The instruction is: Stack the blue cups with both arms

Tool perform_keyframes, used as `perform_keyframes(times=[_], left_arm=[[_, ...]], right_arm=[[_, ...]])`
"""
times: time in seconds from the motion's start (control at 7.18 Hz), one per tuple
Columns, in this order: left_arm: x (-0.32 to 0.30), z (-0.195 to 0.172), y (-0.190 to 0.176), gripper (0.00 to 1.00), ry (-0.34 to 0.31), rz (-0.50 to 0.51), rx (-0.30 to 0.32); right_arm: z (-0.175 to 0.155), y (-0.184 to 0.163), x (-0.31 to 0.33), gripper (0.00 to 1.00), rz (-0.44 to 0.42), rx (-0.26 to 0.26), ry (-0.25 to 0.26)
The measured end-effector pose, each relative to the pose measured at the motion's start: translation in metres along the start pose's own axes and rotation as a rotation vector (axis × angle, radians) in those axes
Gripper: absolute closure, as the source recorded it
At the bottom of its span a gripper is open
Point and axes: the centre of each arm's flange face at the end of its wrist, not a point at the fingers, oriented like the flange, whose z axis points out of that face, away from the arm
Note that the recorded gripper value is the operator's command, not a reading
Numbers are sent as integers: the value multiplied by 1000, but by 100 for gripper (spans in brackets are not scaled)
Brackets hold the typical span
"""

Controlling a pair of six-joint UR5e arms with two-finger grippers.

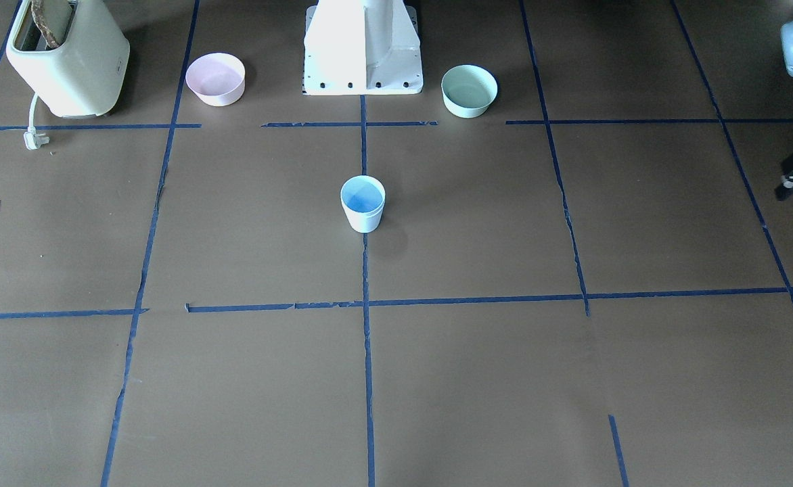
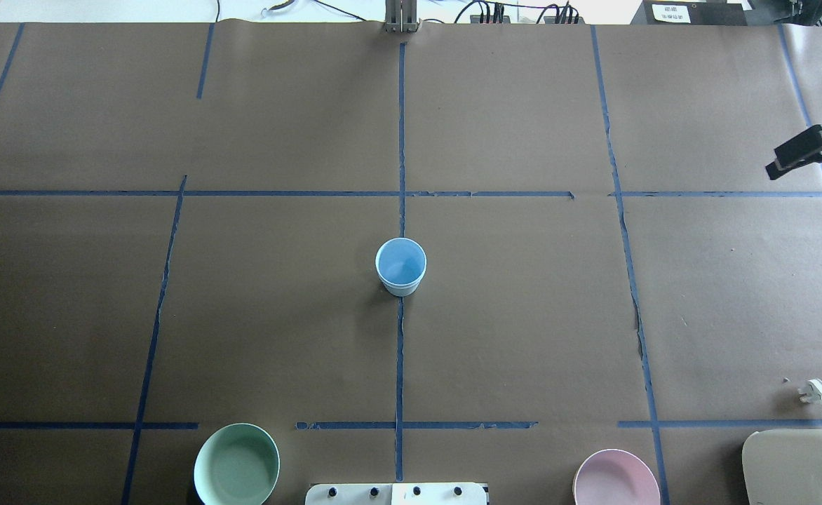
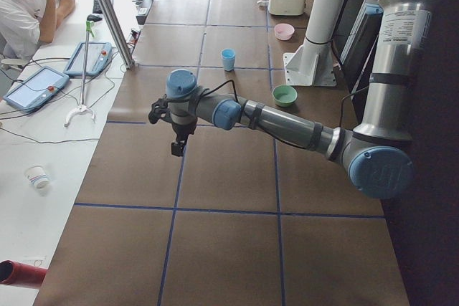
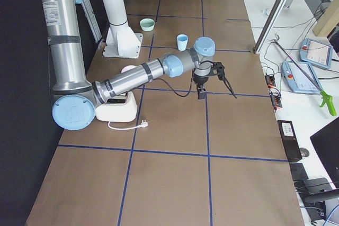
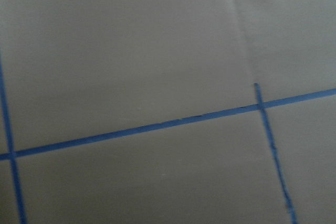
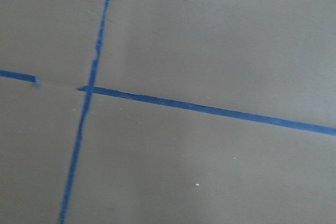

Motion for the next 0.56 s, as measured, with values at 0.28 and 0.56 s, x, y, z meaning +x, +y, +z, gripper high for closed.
perform_keyframes(times=[0.28, 0.56], left_arm=[[-72, 0, 19, 0, 19, 19, -37], [-85, -14, 15, 0, 35, -41, -89]], right_arm=[[2, 16, 109, 0, -44, -20, 13], [9, 26, 156, 0, -41, -38, 4]])
